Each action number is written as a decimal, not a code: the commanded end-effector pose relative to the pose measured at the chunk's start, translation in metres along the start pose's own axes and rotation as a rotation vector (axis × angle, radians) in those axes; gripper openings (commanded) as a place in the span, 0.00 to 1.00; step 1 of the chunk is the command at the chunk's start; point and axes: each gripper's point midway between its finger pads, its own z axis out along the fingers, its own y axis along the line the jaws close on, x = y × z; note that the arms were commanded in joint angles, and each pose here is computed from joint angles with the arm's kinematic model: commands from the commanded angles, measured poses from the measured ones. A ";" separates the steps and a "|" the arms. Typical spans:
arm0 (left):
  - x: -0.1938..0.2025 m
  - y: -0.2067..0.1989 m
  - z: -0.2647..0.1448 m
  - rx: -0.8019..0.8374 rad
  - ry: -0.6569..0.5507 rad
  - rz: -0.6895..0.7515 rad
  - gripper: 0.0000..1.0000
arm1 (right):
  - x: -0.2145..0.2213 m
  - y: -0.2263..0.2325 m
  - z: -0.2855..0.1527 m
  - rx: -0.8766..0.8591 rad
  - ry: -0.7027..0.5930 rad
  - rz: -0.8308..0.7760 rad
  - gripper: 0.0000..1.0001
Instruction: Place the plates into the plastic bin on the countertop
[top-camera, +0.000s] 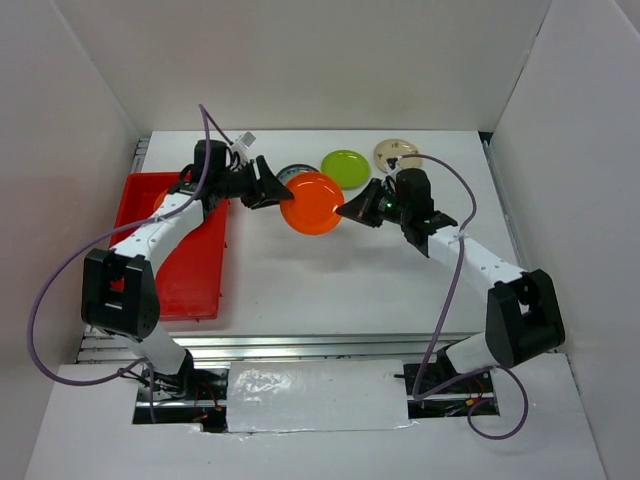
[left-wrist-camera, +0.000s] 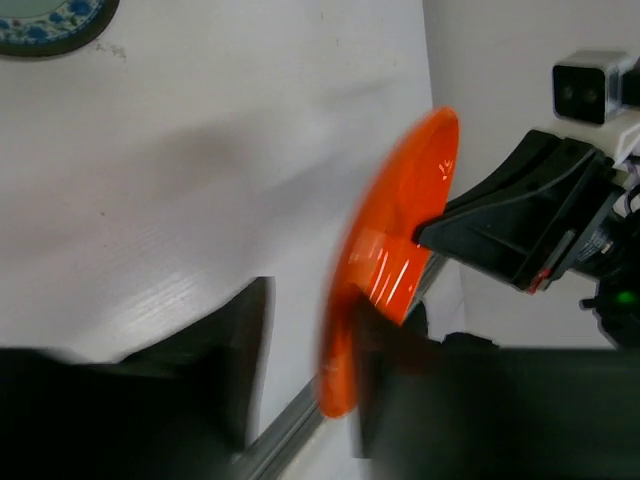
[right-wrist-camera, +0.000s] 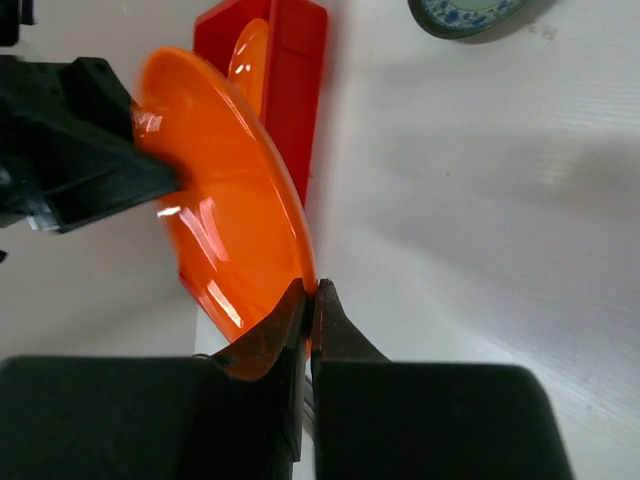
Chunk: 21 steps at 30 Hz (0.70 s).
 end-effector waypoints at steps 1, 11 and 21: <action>-0.007 -0.007 0.007 0.031 -0.010 0.024 0.38 | -0.015 0.044 0.005 -0.125 -0.024 -0.065 0.00; -0.088 0.131 -0.131 -0.595 -0.531 -0.396 0.00 | -0.026 -0.023 0.000 0.031 -0.079 0.063 1.00; -0.115 0.233 -0.230 -0.782 -0.809 -0.643 0.00 | -0.010 -0.056 0.009 0.070 -0.018 0.086 1.00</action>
